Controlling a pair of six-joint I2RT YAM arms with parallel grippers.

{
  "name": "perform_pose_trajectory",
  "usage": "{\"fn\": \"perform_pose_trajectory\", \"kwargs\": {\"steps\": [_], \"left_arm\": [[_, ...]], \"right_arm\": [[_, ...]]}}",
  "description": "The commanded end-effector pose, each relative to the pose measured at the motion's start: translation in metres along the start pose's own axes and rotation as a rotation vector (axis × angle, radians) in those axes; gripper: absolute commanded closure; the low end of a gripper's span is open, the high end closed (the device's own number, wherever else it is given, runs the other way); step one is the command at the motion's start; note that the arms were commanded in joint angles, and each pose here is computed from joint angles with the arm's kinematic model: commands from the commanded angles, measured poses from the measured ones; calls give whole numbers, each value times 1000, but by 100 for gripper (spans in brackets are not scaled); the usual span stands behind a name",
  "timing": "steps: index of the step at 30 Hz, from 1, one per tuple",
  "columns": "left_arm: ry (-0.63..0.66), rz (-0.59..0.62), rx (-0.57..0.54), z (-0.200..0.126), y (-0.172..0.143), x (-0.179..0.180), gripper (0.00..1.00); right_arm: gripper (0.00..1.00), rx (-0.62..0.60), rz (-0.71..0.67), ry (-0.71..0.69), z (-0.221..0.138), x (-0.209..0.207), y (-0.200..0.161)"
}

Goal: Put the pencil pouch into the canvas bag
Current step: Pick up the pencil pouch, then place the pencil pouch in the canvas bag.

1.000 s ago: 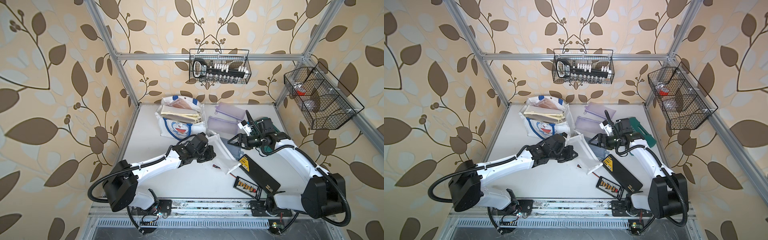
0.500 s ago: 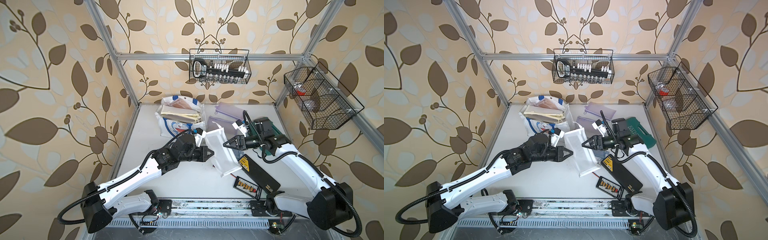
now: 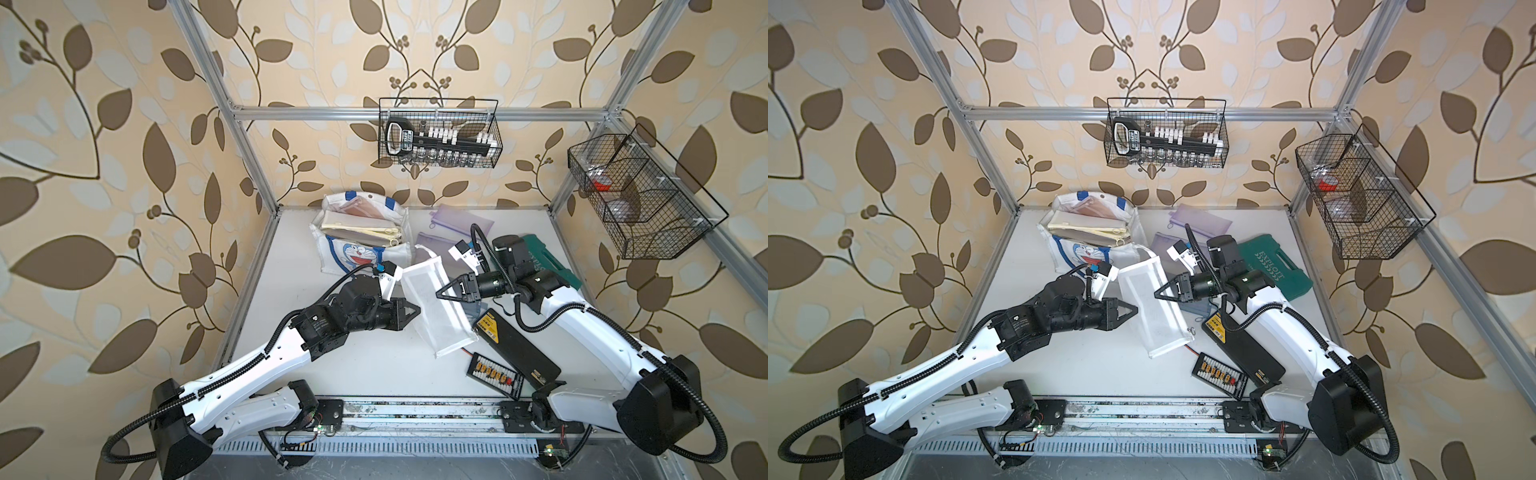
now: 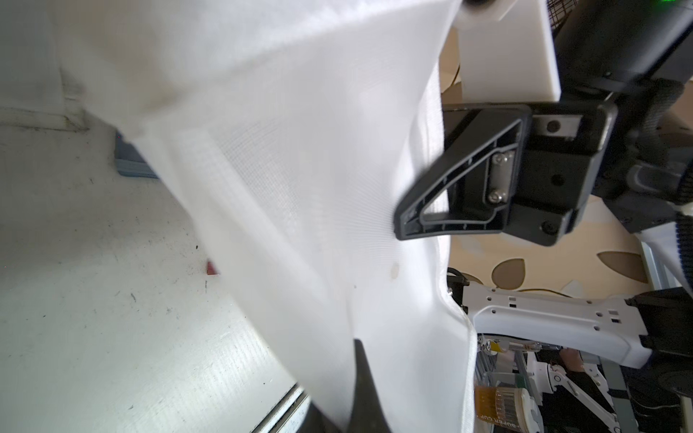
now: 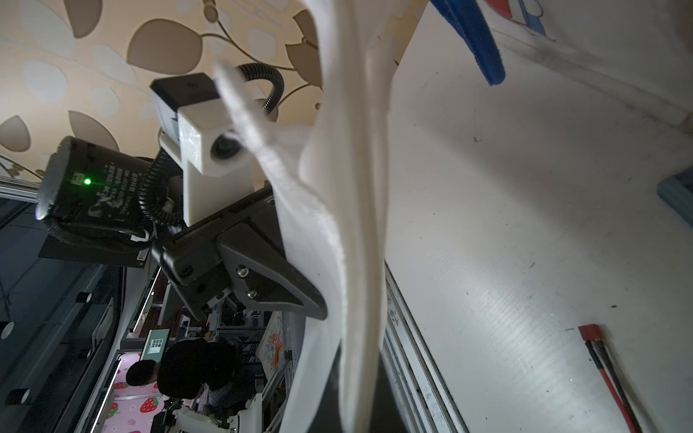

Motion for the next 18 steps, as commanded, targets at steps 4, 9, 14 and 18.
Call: {"fn": "perform_pose_trajectory", "kwargs": {"steps": [4,9,14,18], "left_arm": [[87,-40,-26,-9,-4,15,71],[252,-134,-5,-16,-19,46,15],[341,-244,34,-28,-48,72,1],[369,-316,37,-43,-68,87,1]], "right_arm": [[100,-47,-162,-41,-8,31,27],[100,-93,-315,-143,-19,57,64],[100,-154,-503,-291,-27,87,115],[100,-212,-650,-372,-25,116,155]]}}
Point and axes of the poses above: each gripper's point midway between its finger pads, its own z axis out along the fingers, its own x axis along the line the jaws close on, y = z × x, the point moved 3 cm from there along -z, back along the fingers, and after that the axes turned 4 degrees about z, right-handed, at the moved point
